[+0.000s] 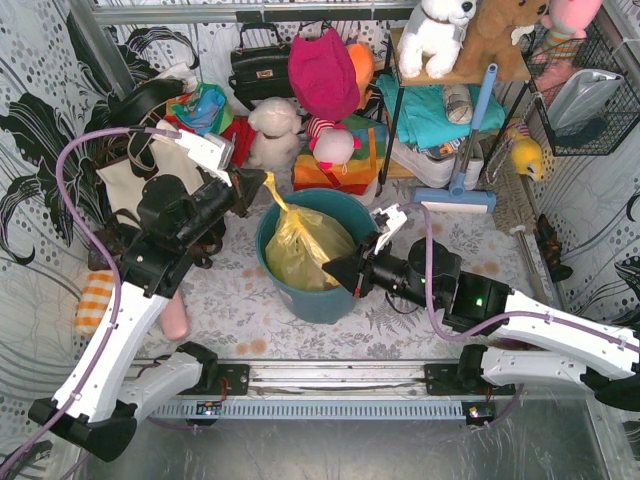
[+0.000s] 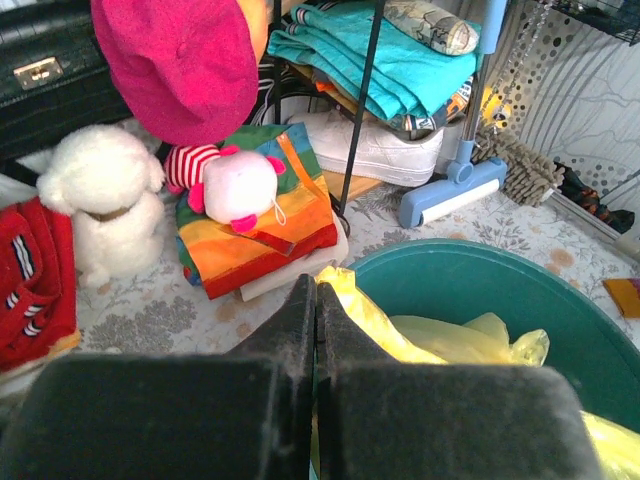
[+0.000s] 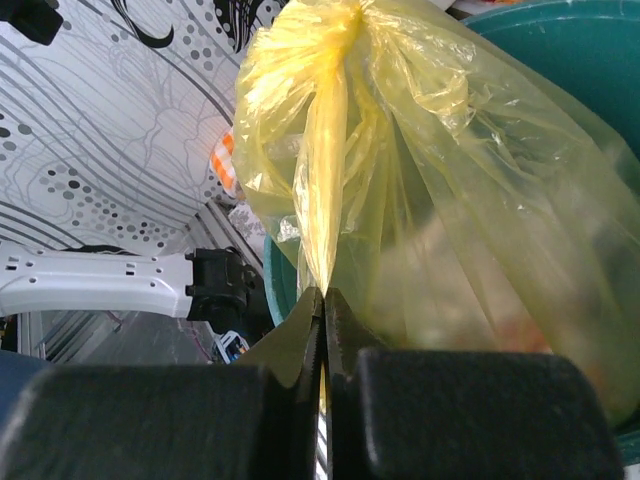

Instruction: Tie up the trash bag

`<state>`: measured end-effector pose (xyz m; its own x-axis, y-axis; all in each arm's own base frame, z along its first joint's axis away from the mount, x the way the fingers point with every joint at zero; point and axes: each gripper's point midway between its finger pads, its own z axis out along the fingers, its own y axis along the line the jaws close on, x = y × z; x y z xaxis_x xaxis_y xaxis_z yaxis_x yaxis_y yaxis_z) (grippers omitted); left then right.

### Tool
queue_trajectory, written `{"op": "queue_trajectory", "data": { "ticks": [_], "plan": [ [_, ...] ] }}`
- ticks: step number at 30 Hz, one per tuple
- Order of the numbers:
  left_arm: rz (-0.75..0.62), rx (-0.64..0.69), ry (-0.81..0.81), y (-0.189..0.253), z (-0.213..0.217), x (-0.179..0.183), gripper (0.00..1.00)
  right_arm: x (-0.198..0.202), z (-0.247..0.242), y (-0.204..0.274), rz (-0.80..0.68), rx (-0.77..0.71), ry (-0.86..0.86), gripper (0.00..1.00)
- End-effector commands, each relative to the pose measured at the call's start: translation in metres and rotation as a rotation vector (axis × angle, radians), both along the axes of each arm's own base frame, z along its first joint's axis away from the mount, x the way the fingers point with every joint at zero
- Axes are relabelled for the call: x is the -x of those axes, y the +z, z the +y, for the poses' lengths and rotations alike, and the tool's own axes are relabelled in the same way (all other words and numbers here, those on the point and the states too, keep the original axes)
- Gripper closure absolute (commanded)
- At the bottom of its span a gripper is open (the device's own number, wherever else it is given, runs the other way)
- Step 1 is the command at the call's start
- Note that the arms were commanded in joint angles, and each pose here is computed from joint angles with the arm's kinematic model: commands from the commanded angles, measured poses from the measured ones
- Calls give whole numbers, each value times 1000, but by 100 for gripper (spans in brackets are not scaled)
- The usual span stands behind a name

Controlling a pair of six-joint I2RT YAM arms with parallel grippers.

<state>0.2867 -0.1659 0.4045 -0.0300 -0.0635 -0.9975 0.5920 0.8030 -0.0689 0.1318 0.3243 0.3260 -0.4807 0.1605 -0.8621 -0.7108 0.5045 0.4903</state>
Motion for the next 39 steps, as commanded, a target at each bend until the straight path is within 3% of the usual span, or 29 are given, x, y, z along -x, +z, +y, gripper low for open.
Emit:
{"op": "queue_trajectory", "data": {
  "ticks": [1, 3, 4, 6, 8, 15, 25, 33, 39],
  "plan": [
    [-2, 70, 65, 12, 6, -10, 100, 2, -3, 4, 22, 3, -6, 100],
    [21, 111, 37, 18, 1, -6, 100, 2, 0, 5, 19, 3, -1, 100],
    [39, 127, 21, 20, -3, -4, 95, 2, 2, 6, 16, 1, 2, 100],
    [89, 159, -2, 21, -8, 0, 61, 1, 4, 7, 14, -6, 4, 100],
    [142, 199, -15, 21, -11, 4, 42, 1, 5, 8, 11, -12, 5, 100],
    [309, 345, -20, 7, -19, 9, 23, 0, 5, 10, 10, -31, -1, 100],
    [243, 435, 98, 48, 12, 27, 21, -2, 4, 13, -3, -35, -12, 100],
    [306, 511, -17, 45, -8, 35, 19, -3, 6, 16, -12, -44, -11, 100],
    [399, 527, 21, 21, -9, 31, 18, -4, 5, 18, -19, -49, -15, 100]
  ]
}}
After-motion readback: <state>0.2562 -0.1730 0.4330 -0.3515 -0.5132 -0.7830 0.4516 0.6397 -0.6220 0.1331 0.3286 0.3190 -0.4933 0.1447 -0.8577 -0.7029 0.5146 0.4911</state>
